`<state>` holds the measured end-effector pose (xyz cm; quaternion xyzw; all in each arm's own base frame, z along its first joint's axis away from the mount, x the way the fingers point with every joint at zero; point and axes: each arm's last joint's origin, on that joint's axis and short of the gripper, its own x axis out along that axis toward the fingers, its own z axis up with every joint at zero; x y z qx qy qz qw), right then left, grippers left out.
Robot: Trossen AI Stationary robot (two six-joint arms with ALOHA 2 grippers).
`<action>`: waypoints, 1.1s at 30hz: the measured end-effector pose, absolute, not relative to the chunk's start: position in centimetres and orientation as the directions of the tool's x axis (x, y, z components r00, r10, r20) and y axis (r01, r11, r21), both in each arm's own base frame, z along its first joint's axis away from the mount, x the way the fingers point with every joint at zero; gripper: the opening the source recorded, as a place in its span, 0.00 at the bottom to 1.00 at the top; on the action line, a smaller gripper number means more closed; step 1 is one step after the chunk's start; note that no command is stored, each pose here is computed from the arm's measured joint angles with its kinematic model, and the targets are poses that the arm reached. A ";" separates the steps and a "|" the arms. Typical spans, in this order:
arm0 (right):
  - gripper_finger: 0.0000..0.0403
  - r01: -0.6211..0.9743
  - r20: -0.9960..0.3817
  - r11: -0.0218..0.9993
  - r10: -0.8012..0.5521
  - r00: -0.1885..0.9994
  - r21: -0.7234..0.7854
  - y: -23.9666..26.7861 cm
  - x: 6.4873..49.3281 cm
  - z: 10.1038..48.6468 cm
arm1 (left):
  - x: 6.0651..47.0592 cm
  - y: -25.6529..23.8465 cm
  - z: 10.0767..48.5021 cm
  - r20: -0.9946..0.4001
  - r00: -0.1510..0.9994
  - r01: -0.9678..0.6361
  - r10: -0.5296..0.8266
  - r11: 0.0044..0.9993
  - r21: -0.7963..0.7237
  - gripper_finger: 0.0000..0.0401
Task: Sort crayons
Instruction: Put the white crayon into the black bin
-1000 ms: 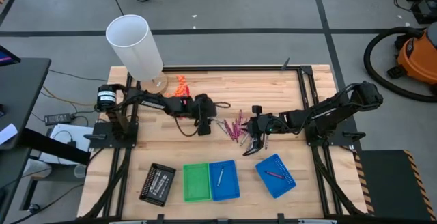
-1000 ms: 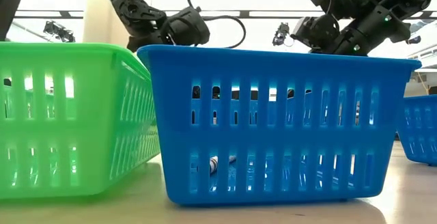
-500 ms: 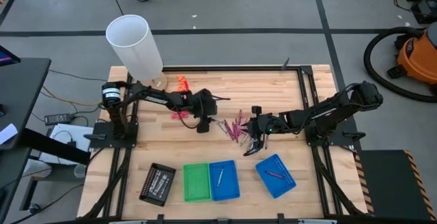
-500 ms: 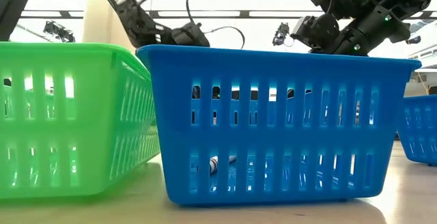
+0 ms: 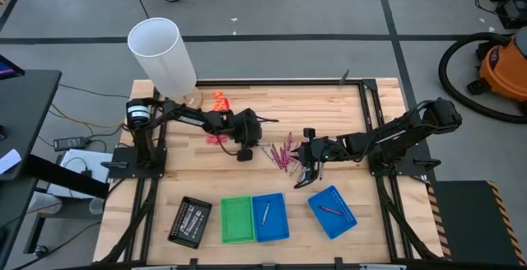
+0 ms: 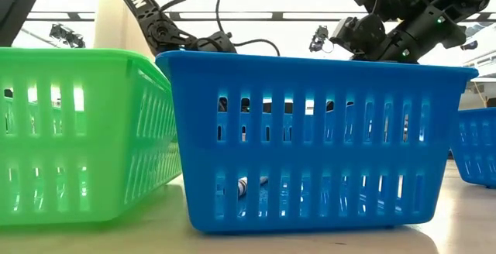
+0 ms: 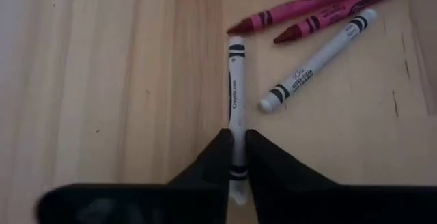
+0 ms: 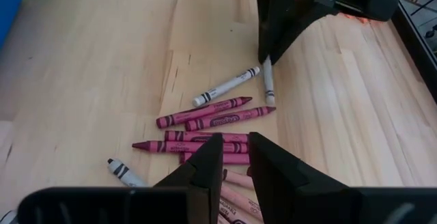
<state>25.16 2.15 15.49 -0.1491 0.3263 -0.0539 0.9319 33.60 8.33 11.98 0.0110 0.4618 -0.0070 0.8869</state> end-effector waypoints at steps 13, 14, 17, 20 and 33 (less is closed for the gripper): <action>0.20 0.011 -0.599 0.953 -0.199 0.775 -0.303 2.1 25.1 15.4 | 31.1 3.4 18.4 -0.823 0.567 -0.048 -0.039 0.996 -0.080 0.04; 0.20 0.010 -0.600 0.953 -0.199 0.775 -0.303 2.1 25.1 15.4 | 30.9 2.5 19.1 -0.816 0.577 -0.066 -0.024 0.995 -0.075 0.04; 0.20 0.011 -0.599 0.953 -0.199 0.776 -0.303 2.1 25.1 15.4 | 29.8 -0.1 20.7 -0.818 0.575 -0.140 0.022 0.988 -0.071 0.04; 0.20 0.013 -0.595 0.954 -0.196 0.779 -0.298 2.1 25.1 15.5 | 28.8 -2.5 21.8 -0.811 0.581 -0.233 0.069 0.969 -0.085 0.04; 0.20 0.005 -0.585 0.961 -0.172 0.793 -0.277 2.2 25.3 15.6 | 23.7 -12.3 21.9 -0.837 0.532 -0.461 0.129 0.873 -0.159 0.04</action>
